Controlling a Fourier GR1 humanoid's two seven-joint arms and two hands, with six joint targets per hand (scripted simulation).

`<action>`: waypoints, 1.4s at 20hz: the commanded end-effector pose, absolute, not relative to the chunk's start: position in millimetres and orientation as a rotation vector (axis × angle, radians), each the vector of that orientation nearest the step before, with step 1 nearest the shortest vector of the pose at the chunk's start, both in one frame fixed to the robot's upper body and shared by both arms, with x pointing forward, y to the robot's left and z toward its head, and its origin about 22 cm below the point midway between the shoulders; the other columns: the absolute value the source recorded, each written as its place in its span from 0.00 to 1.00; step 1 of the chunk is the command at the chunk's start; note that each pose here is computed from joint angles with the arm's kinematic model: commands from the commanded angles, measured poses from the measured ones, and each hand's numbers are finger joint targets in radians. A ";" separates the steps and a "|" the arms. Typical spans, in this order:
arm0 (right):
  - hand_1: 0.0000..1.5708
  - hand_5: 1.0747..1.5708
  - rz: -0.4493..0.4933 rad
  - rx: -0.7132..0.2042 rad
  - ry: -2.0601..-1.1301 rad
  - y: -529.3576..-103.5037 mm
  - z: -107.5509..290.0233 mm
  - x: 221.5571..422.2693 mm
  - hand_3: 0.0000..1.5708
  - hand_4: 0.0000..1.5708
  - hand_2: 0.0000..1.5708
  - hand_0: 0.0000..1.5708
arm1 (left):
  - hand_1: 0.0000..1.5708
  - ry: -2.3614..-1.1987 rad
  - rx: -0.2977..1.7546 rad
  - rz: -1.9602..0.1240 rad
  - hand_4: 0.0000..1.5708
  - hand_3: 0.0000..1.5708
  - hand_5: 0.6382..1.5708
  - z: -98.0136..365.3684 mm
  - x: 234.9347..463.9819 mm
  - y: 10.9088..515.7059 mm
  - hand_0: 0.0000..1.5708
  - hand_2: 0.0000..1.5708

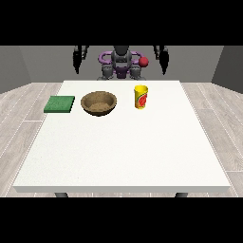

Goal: Pick the cup and pour the ball into the bowl, then pick the bowl and place it on the pad

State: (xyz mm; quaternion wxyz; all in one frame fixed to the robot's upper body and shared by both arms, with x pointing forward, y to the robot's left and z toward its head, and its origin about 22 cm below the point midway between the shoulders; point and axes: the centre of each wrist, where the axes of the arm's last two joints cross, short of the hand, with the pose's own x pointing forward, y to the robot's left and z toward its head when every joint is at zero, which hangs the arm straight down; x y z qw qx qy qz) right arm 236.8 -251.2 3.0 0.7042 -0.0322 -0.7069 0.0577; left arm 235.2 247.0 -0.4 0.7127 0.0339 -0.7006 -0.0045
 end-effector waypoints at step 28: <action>0.00 0.95 -0.024 0.066 -1.839 -250.0 94.0 248.1 0.00 0.45 0.00 0.00 | 0.00 -1.903 0.055 0.055 0.36 0.00 0.95 74.8 281.1 194.1 0.00 0.00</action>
